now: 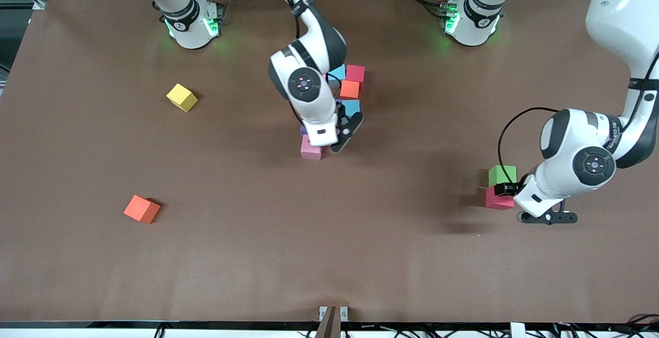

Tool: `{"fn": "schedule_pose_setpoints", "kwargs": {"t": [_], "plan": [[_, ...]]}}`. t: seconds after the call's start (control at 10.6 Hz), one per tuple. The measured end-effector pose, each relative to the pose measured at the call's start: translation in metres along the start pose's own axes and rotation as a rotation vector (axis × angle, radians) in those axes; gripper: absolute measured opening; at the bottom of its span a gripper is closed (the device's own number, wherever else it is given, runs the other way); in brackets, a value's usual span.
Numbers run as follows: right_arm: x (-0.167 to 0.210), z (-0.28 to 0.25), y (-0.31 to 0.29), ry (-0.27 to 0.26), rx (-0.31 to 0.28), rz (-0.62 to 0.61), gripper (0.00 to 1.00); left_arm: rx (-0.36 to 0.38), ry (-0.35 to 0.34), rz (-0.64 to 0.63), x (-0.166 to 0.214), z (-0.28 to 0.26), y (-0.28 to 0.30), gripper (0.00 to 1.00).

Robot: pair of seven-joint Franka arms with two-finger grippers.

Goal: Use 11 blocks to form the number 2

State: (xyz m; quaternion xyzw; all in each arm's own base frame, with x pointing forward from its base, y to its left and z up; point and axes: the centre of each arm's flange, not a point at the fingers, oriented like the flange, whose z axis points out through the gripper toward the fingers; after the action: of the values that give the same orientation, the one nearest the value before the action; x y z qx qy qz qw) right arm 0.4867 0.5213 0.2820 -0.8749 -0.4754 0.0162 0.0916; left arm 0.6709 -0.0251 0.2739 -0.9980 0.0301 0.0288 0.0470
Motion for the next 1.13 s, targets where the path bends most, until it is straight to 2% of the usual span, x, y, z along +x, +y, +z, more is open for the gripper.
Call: {"fn": "schedule_pose_setpoints", "kwargs": {"t": [0.19, 0.56, 0.75, 1.13], "plan": [[0.013, 0.021, 0.002, -0.001, -0.023, -0.161, 0.57, -0.022, 0.013, 0.06, 0.005, 0.019, 0.013, 1.0], [0.012, 0.052, 0.034, -0.027, -0.042, -0.336, 0.57, -0.04, 0.003, 0.071, 0.011, 0.037, 0.02, 1.0], [0.01, 0.05, 0.044, -0.025, -0.044, -0.376, 0.57, -0.04, -0.002, 0.08, 0.011, 0.042, 0.02, 1.0], [0.009, 0.052, 0.045, -0.039, -0.052, -0.432, 0.57, 0.018, -0.007, 0.136, 0.01, 0.054, 0.014, 1.0]]}}
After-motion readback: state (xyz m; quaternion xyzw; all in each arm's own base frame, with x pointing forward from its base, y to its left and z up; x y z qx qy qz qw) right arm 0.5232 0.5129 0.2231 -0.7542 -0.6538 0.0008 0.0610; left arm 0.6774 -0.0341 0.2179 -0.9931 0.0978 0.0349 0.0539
